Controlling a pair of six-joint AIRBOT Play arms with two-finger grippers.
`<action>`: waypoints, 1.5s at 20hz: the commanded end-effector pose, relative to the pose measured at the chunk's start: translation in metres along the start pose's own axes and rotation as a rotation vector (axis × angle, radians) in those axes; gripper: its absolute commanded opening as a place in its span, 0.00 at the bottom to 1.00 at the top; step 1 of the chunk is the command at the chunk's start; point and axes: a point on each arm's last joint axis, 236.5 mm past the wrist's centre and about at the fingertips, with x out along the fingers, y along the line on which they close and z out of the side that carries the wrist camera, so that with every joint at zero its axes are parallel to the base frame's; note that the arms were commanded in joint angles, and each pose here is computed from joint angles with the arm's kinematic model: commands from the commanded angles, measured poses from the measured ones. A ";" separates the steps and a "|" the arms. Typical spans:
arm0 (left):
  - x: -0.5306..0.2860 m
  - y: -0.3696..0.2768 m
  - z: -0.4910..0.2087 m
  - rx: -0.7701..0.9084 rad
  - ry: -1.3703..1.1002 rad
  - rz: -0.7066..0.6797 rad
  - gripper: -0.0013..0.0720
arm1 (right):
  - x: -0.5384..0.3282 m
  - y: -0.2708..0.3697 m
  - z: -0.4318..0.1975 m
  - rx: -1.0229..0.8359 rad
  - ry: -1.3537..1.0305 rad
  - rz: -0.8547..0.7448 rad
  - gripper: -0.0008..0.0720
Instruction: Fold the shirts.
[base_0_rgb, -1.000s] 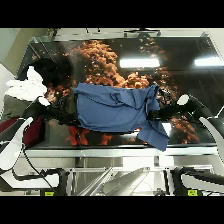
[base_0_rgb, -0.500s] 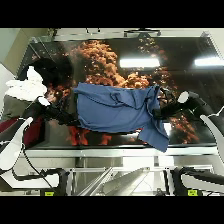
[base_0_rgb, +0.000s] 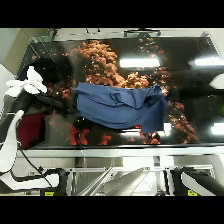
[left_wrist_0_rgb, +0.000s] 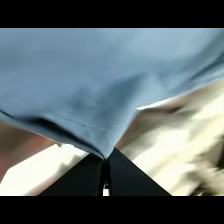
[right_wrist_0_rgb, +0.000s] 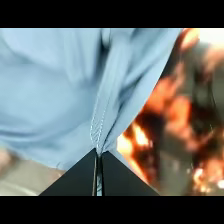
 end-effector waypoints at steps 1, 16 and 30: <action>-0.100 -0.118 0.041 0.212 -0.297 -0.379 0.04 | -0.108 0.020 0.052 0.049 -0.344 0.087 0.04; -0.344 -0.266 -0.033 0.728 -1.017 -0.457 0.04 | -0.329 0.123 0.083 -0.203 -1.110 0.356 0.04; -0.109 -0.021 0.169 0.204 -0.598 -0.137 0.04 | -0.002 -0.031 0.169 0.149 -0.586 0.249 0.04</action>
